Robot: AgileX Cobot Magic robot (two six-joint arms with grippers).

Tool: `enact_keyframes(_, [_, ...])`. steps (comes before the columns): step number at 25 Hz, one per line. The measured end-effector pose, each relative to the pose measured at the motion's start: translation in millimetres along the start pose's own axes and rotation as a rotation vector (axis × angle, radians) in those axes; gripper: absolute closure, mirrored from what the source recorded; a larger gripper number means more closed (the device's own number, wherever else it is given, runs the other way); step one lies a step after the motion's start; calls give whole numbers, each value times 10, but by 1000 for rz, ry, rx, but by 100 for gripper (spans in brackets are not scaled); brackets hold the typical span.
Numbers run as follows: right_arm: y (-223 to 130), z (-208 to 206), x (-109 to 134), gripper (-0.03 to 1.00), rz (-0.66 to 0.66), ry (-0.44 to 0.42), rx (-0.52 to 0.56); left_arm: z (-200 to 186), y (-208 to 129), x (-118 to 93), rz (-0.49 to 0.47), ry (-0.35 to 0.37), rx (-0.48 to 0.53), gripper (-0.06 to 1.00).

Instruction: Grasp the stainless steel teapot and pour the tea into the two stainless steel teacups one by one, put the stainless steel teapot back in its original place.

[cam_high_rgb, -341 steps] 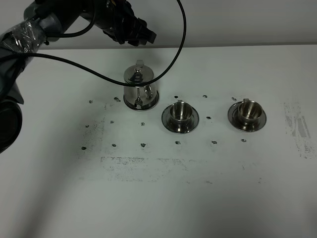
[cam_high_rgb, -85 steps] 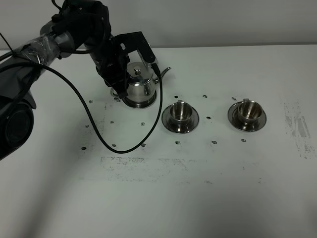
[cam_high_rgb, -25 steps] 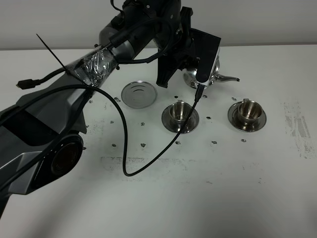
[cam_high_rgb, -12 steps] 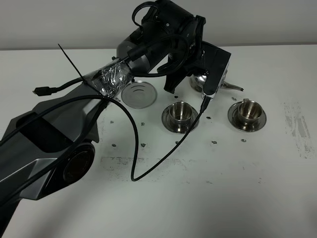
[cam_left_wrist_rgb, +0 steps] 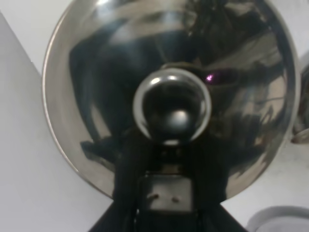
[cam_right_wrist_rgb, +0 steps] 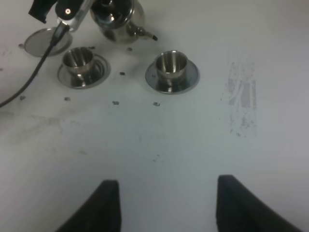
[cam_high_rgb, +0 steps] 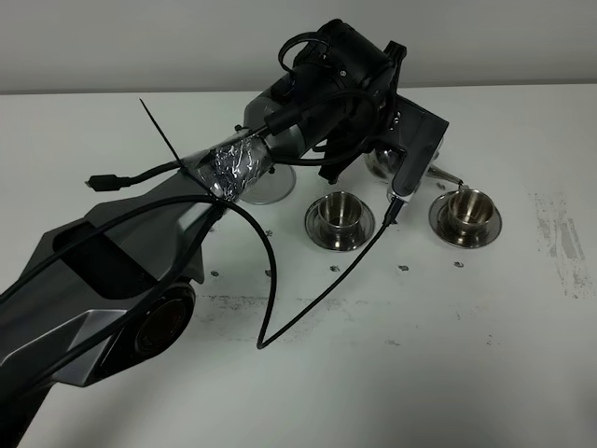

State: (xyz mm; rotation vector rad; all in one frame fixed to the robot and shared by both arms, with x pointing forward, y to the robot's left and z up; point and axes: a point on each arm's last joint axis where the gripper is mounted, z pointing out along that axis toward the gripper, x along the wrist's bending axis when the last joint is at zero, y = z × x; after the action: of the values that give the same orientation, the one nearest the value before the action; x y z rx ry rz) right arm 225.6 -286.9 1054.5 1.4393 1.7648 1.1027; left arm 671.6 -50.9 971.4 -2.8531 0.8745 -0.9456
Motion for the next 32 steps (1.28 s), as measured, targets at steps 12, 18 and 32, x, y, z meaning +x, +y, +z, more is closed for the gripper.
enact_keyframes(12, [0, 0, 0, 53, 0, 0, 0, 83, 229, -19, 85, 49, 33, 75])
enact_keyframes(18, [0, 0, 0, 53, 0, 0, 0, 62, 279, 2, 95, 77, 51, 75])
enact_keyframes(32, [0, 0, 0, 53, 0, 0, 0, 35, 310, 24, 145, 106, 99, 75])
